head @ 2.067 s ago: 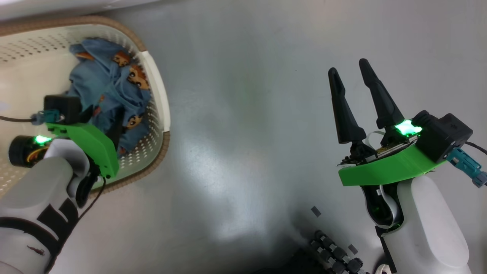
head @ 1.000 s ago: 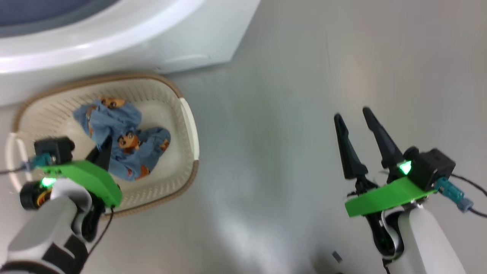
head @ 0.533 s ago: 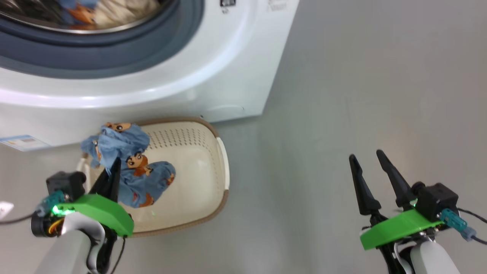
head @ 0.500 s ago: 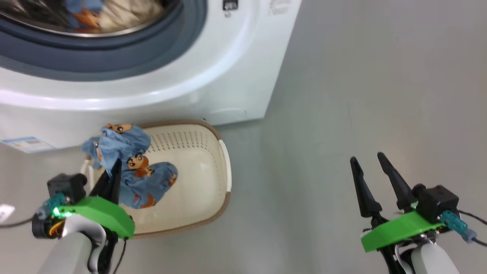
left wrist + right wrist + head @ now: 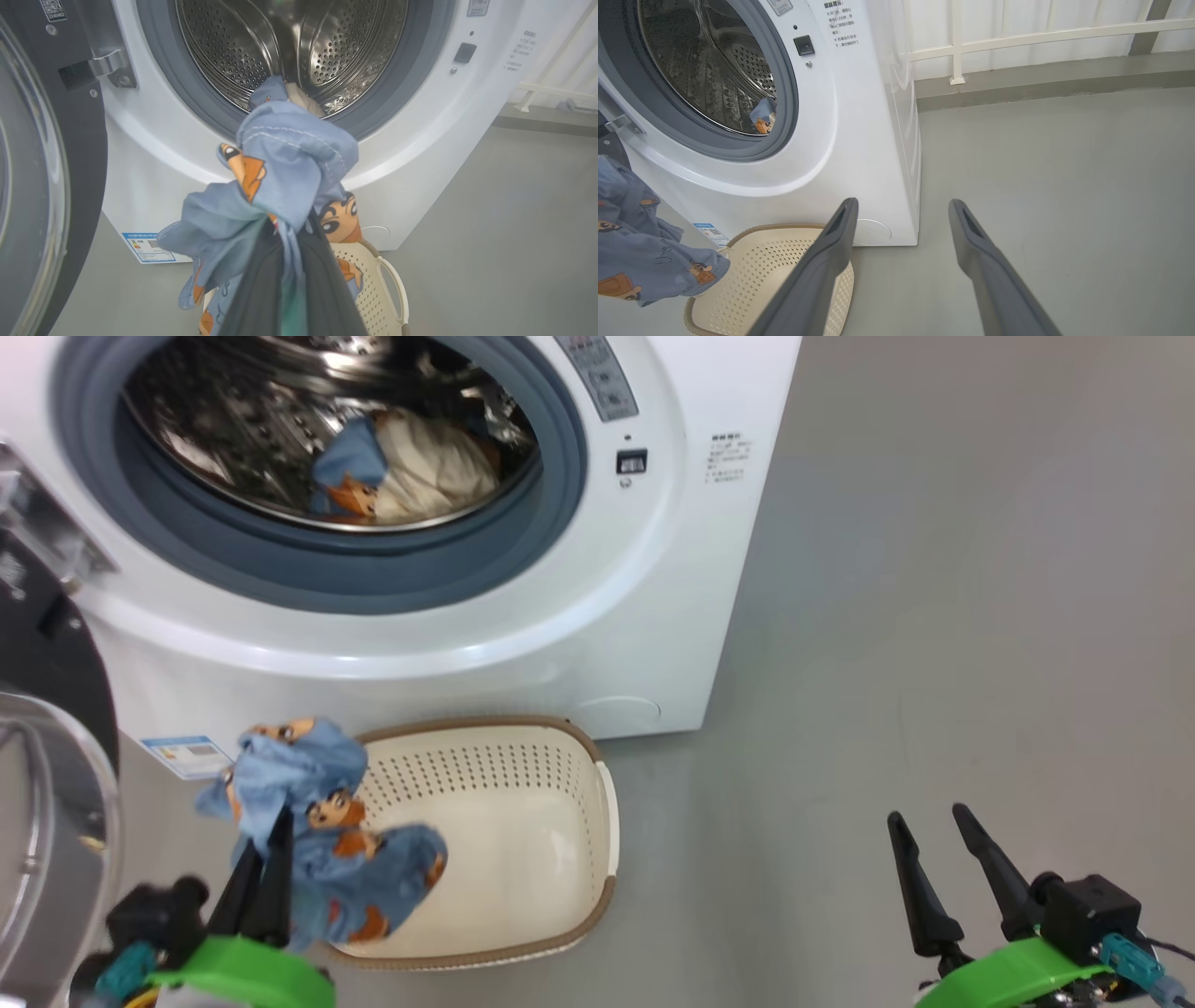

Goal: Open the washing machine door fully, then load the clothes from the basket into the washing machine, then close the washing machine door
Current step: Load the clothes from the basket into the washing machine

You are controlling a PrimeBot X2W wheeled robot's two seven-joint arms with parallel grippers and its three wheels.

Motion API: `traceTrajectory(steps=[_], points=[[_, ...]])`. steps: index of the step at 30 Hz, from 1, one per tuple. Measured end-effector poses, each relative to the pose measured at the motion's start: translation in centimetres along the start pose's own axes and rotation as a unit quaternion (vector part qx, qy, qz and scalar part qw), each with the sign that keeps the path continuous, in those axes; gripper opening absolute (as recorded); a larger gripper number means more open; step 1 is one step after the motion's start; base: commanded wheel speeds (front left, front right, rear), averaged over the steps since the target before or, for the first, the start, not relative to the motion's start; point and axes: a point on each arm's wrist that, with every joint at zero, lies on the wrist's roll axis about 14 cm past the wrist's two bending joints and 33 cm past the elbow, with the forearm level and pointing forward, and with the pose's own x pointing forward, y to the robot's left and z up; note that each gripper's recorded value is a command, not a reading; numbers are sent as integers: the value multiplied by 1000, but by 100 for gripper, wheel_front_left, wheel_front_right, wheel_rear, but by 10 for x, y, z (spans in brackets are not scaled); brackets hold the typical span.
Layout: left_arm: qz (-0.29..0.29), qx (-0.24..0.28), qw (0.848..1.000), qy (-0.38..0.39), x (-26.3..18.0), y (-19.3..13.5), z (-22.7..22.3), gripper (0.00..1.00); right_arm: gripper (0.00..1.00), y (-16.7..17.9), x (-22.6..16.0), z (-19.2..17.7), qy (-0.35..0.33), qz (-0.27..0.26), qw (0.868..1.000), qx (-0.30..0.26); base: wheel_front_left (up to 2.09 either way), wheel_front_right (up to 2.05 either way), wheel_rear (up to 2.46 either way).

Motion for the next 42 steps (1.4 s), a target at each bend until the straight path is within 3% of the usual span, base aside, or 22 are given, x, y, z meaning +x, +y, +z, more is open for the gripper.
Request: traceTrajectory(steps=[9, 22, 29, 42], points=[[45, 7, 999, -28, -45, 13, 12, 0, 100, 0, -6, 7, -10, 1, 1000, -1, 0, 0, 0], [54, -8, 998, -20, -42, 12, 3, 0, 100, -2, -2, -3, 3, -4, 1000, 1, 0, 0, 0], [28, 1, 999, -43, -2, 8, 20, 0, 100, -1, 5, -14, 18, -8, 1000, 9, 0, 0, 0], [-37, 59, 984, -163, 110, -1, 115, 0, 100, -5, 27, -22, 23, -19, 999, 15, 0, 0, 0]])
